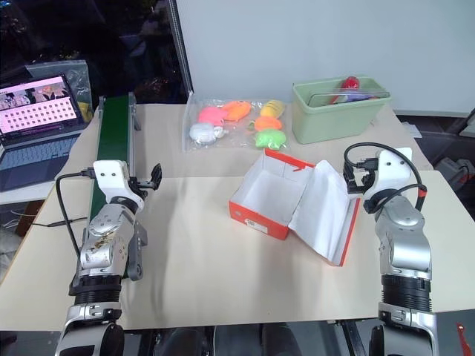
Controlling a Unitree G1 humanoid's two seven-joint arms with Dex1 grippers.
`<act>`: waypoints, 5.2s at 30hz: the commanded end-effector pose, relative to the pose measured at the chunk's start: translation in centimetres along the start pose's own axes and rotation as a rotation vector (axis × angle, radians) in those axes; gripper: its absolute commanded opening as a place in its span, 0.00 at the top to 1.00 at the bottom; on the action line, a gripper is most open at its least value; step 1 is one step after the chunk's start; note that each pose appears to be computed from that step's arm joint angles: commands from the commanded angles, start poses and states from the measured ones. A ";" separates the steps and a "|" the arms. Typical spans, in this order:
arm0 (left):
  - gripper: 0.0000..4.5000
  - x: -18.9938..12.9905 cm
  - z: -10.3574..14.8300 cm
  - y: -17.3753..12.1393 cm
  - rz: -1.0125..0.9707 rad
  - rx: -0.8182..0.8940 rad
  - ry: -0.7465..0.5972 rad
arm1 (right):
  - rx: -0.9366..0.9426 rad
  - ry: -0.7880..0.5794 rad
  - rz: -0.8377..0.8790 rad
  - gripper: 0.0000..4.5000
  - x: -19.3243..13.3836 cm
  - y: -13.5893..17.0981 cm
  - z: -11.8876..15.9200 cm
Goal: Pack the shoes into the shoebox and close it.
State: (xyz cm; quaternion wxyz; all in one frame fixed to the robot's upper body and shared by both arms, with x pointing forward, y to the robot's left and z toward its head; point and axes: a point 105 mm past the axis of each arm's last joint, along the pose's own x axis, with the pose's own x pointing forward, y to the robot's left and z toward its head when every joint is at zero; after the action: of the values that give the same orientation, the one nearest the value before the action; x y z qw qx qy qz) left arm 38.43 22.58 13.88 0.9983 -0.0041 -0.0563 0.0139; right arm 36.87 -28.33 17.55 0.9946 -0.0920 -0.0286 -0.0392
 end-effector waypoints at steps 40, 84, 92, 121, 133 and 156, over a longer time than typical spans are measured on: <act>0.00 -6.2 1.2 7.1 0.280 0.146 0.146 | -0.019 -0.062 1.274 0.01 -8.6 21.4 5.3; 0.00 -3.6 2.9 7.0 0.384 0.053 0.363 | 0.017 -0.062 1.187 0.01 -8.0 21.5 4.7; 0.06 -5.5 -3.3 4.9 0.318 -0.012 0.540 | 0.023 -0.071 1.181 0.00 -8.0 21.3 5.0; 0.37 -3.4 8.0 4.3 0.422 0.283 -0.023 | 0.142 -0.123 0.994 0.00 -4.5 20.1 7.2; 0.37 -5.2 8.9 -12.3 -0.501 -0.096 -0.139 | 0.830 0.014 0.934 0.00 -1.3 22.0 12.0; 0.38 -6.3 7.7 -15.1 -0.769 -0.027 -0.046 | 0.908 0.172 1.074 0.53 -3.4 25.1 12.1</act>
State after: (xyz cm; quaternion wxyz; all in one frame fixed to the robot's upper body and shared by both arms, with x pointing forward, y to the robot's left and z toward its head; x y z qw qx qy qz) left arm 32.01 8.28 19.72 0.9368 -0.0021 -0.0488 -0.3466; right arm 36.45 -2.78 22.36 0.8432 0.3273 0.1116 0.4117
